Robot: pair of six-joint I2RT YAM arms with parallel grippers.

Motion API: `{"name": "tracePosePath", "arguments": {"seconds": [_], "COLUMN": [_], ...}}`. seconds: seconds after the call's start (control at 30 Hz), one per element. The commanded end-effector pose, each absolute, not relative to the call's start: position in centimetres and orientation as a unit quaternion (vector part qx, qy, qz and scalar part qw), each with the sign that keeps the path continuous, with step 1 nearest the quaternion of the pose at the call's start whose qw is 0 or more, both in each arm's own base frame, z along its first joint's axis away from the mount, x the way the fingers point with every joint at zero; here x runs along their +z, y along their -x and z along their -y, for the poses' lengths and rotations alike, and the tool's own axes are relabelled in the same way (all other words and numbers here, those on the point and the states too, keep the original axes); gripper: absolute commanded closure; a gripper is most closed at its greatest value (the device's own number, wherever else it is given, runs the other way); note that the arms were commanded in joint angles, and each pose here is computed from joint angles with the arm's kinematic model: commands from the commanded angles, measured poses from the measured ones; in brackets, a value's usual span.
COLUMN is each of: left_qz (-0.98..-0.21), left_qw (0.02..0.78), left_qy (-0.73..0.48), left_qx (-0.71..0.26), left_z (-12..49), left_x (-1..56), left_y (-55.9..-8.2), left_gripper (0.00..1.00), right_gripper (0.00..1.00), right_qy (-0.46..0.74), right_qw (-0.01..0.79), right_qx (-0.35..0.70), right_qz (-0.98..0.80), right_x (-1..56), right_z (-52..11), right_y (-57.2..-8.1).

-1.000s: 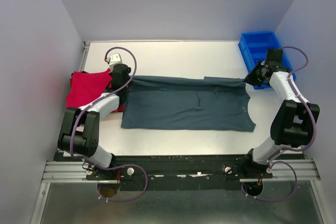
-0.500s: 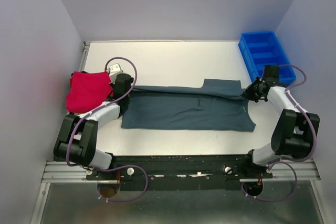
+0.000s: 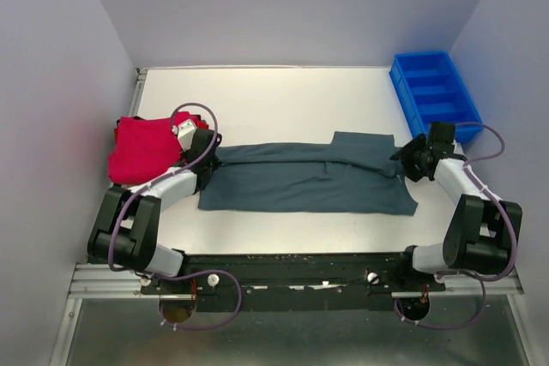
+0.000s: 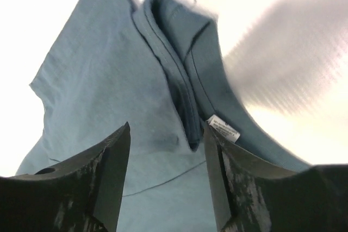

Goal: Fold and stack the t-shirts
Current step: Fold the other side of the tshirt into a rectangle

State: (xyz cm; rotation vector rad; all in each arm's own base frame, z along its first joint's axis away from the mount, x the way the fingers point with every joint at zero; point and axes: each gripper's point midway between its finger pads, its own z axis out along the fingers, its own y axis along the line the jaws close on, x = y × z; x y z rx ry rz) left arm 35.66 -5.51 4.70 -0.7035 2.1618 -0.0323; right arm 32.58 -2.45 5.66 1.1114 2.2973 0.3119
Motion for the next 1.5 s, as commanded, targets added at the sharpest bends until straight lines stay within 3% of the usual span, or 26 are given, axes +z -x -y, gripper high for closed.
{"name": "tracePosePath", "arguments": {"seconds": [0.0,0.1,0.3,0.43,0.6,0.7,1.0,1.47], "left_qz": [-0.856,-0.85,-0.836,-0.844,-0.874,-0.89,-0.921,-0.906], "left_qw": [0.443,0.456,0.491,0.49,0.445,0.419,0.321,0.363], "left_qy": [0.261,0.257,0.239,0.173,0.139,0.135,0.198,0.188], "left_qx": [-0.054,-0.055,-0.054,-0.13,-0.135,-0.12,-0.093,-0.106], "left_z": [6.8,6.7,7.2,12.2,15.3,15.8,12.4,11.6], "left_x": [7.9,9.9,13.8,14.1,12.0,10.3,2.3,3.7], "left_y": [-35.1,-35.0,-35.3,-37.0,-39.5,-40.6,-39.3,-39.6], "left_gripper": [0.44,0.34,0.34,0.38,0.44,0.49,0.58,0.57], "right_gripper": [0.32,0.32,0.33,0.34,0.41,0.47,0.44,0.44], "right_qy": [-0.374,-0.341,-0.244,-0.183,-0.143,-0.143,-0.126,-0.091], "right_qw": [0.355,0.374,0.38,0.364,0.337,0.322,0.295,0.235], "right_qx": [0.086,0.064,0.068,0.058,0.071,0.068,0.057,0.002], "right_qz": [-0.853,-0.86,-0.89,-0.911,-0.928,-0.933,-0.945,-0.968], "right_x": [8.7,10.2,11.4,11.4,10.1,8.9,6.7,2.5], "right_z": [4.3,4.3,0.6,-3.6,-7.8,-8.1,-9.6,-13.7], "right_y": [-34.3,-34.9,-37.3,-39.8,-41.8,-42.2,-44.7,-46.9]}}
